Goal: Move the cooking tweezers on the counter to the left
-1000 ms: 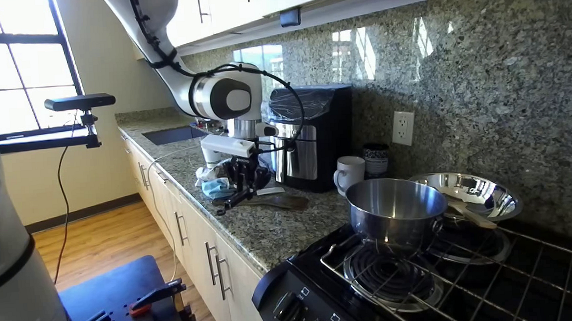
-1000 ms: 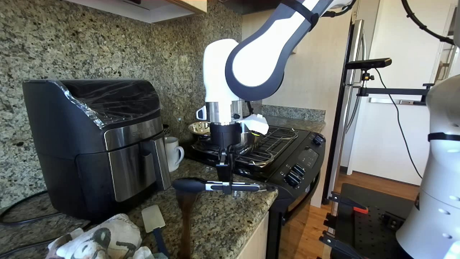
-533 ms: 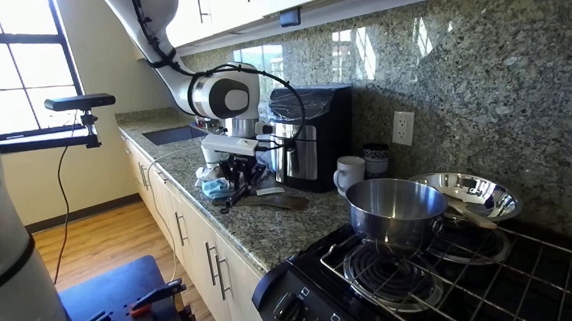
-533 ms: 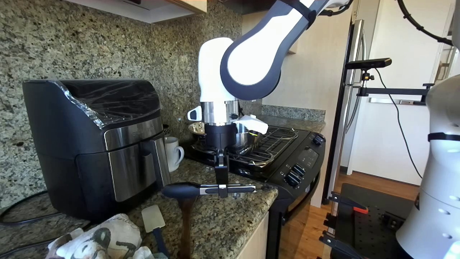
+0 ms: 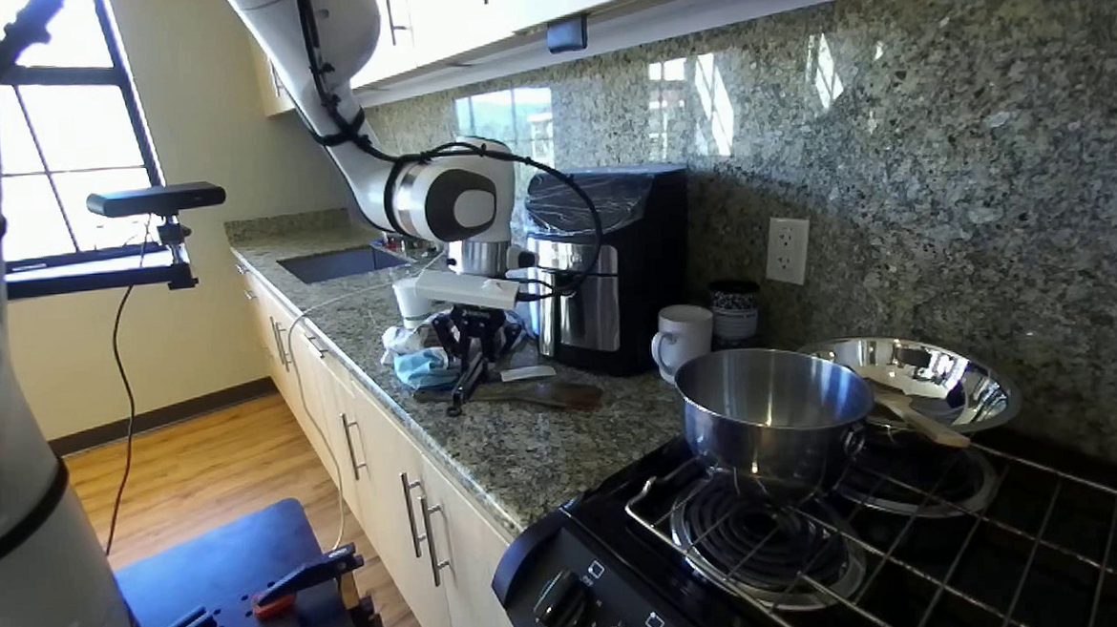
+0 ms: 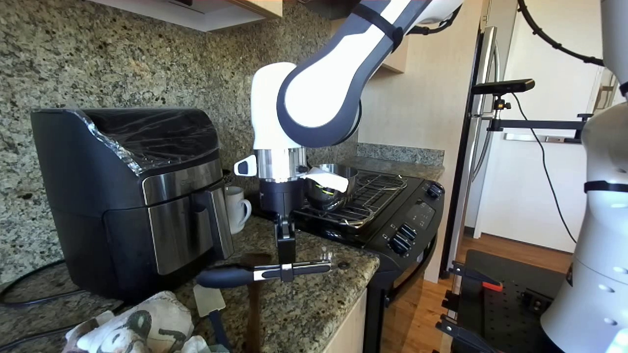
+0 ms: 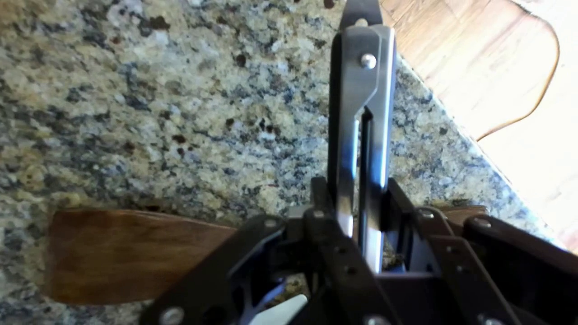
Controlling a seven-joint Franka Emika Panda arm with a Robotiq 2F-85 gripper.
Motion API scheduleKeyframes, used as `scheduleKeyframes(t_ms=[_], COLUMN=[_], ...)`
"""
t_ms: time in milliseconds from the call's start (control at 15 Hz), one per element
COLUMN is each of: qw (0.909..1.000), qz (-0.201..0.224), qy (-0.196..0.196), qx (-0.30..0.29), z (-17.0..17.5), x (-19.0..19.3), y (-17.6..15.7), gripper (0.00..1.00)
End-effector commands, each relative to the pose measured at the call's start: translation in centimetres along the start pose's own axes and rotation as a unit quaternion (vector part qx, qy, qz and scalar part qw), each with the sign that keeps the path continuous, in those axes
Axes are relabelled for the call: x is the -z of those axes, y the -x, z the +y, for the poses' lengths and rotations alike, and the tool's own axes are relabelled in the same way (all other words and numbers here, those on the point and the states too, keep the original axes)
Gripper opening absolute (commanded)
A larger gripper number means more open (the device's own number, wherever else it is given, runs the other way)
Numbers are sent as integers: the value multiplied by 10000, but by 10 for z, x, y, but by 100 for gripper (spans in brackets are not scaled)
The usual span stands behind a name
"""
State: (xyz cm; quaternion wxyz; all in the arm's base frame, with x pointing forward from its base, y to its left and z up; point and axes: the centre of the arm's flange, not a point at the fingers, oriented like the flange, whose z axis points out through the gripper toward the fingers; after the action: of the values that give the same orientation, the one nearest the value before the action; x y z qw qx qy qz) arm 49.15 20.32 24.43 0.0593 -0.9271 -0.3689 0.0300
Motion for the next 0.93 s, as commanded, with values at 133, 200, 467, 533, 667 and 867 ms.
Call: scheduleKeyframes(t_ms=[133,200,467,533,667,867], qw=[9996,9996,9996,9997,9997,9997], qz=[67,64,72,78,91,112], qy=[-168,-184,-175,-172,-167,-180], qx=[217,214,193,185,173,98], z=[9,10,11,11,13,13], x=[-18,-20,-23,-23,-22,-21], y=[-18,-19,-19,-19,-18,-18], gripper=[8,8,8,8,8,8])
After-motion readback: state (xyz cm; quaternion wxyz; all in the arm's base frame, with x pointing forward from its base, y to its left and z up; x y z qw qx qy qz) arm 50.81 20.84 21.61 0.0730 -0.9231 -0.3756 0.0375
